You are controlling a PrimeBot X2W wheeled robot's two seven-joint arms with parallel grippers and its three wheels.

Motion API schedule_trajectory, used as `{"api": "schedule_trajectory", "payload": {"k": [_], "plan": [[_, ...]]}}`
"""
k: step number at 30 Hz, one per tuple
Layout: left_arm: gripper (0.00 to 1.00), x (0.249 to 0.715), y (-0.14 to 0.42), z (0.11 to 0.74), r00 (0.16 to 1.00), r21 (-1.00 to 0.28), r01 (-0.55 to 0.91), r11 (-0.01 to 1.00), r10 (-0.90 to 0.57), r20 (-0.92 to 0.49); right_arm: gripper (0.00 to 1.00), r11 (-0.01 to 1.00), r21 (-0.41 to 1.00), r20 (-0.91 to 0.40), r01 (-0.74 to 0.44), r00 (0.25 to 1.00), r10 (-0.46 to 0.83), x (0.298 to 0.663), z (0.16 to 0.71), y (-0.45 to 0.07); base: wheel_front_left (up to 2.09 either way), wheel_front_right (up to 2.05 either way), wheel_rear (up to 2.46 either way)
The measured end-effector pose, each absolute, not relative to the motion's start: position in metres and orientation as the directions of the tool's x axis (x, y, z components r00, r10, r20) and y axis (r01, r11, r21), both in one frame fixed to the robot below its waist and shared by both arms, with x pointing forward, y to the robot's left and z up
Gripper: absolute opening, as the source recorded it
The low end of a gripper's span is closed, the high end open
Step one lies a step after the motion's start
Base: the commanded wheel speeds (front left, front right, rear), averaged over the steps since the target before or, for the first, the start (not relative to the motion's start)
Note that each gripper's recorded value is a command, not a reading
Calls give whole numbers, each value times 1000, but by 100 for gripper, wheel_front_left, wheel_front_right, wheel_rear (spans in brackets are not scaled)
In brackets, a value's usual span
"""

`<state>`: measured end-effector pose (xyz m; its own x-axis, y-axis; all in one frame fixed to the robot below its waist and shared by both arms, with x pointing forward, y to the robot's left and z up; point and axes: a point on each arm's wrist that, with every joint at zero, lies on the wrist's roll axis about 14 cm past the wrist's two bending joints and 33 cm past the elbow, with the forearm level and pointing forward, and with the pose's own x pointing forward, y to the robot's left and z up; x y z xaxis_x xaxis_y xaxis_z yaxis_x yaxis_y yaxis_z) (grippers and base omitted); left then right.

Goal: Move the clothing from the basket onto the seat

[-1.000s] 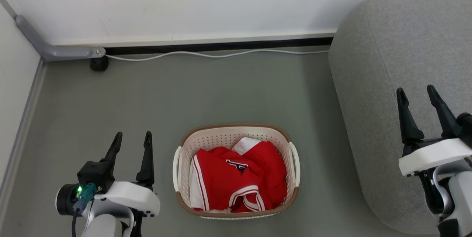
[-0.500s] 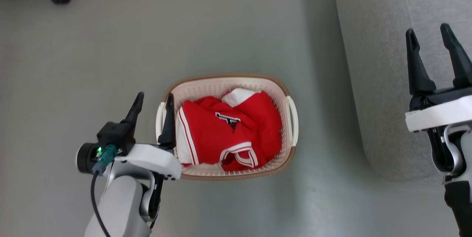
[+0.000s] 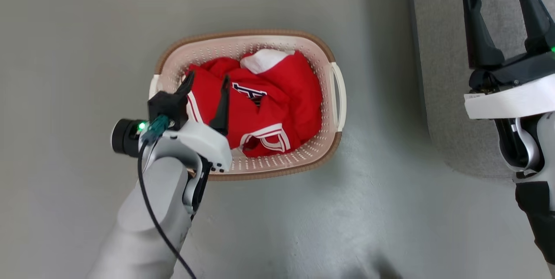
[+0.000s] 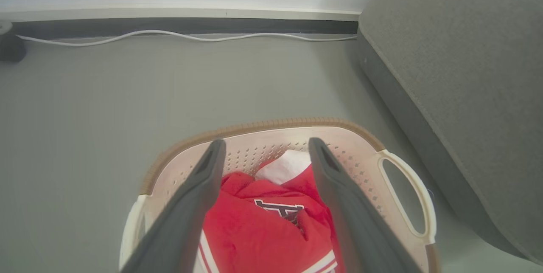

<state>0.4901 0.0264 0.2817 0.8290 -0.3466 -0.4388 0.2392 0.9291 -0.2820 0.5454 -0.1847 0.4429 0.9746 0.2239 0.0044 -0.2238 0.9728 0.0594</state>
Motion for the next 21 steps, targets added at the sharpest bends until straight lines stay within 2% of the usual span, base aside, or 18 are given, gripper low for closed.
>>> {"api": "schedule_trajectory", "payload": {"k": [13,21], "plan": [[100,488,-38,206,624,-341,429,837,-547,-558,100,958,91,-7,-273,962,274,560,416,-166,0,0,0],[100,487,-59,161,523,-346,484,804,-583,-621,100,950,102,-9,-294,955,296,569,401,-159,0,0,0]]}}
